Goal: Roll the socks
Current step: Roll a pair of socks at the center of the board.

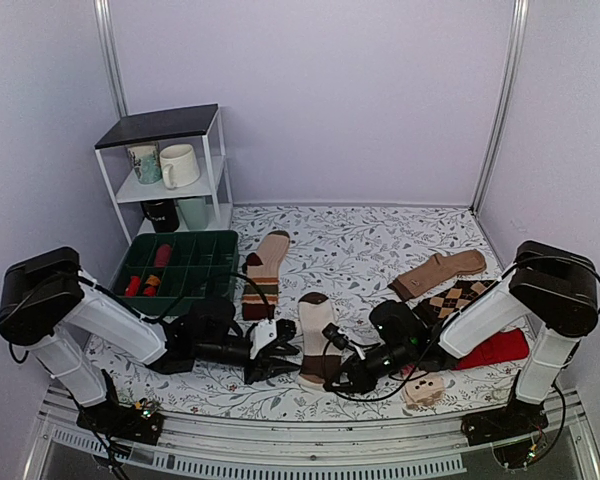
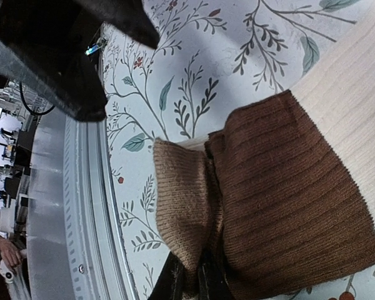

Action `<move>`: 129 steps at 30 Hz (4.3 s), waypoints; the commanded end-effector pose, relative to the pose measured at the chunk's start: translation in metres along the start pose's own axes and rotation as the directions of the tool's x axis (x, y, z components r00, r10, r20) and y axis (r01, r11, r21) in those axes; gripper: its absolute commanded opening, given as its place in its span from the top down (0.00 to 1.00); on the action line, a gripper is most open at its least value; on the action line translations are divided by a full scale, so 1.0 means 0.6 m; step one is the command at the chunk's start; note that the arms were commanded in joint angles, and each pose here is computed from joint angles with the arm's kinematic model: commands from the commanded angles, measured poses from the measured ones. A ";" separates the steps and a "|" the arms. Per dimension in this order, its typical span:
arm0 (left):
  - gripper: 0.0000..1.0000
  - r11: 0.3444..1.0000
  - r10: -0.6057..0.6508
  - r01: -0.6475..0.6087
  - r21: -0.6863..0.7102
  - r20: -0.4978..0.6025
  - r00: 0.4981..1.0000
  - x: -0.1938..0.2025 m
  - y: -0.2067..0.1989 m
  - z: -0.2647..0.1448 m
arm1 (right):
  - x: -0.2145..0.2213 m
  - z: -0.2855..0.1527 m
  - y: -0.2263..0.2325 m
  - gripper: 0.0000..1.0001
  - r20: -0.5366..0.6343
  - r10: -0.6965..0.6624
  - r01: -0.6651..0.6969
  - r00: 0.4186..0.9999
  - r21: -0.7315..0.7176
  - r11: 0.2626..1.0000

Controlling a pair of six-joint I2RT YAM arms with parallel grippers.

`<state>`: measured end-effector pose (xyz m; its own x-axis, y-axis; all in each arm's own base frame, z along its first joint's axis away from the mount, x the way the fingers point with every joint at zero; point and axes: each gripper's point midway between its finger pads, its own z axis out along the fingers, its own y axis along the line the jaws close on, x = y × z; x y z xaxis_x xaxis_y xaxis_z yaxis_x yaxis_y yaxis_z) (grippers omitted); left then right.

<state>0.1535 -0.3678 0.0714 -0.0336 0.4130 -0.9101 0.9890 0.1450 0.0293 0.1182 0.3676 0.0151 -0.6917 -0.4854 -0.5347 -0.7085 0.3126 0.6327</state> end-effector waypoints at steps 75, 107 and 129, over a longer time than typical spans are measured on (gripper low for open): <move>1.00 0.821 -0.426 0.551 0.150 -0.482 0.766 0.169 -0.081 0.017 | -0.036 -0.018 0.079 0.51 0.012 -0.684 0.641 0.730 0.338 0.690; 0.86 0.922 -0.343 0.380 0.073 -0.301 0.890 0.098 -0.022 0.014 | 0.056 0.017 0.001 0.95 -0.117 -0.361 0.379 0.925 0.269 0.885; 0.63 0.984 0.097 -0.083 0.157 -0.085 0.992 0.030 -0.059 -0.002 | 0.119 -0.006 -0.059 0.96 -0.335 0.211 -0.181 0.918 0.120 0.976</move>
<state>0.1233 -0.3615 0.0581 -0.0131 0.5025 -0.8645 0.9999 0.0117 -0.0084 0.1197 0.3760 0.0168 -0.6422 -0.5764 -0.5052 -0.7307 0.2612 0.6308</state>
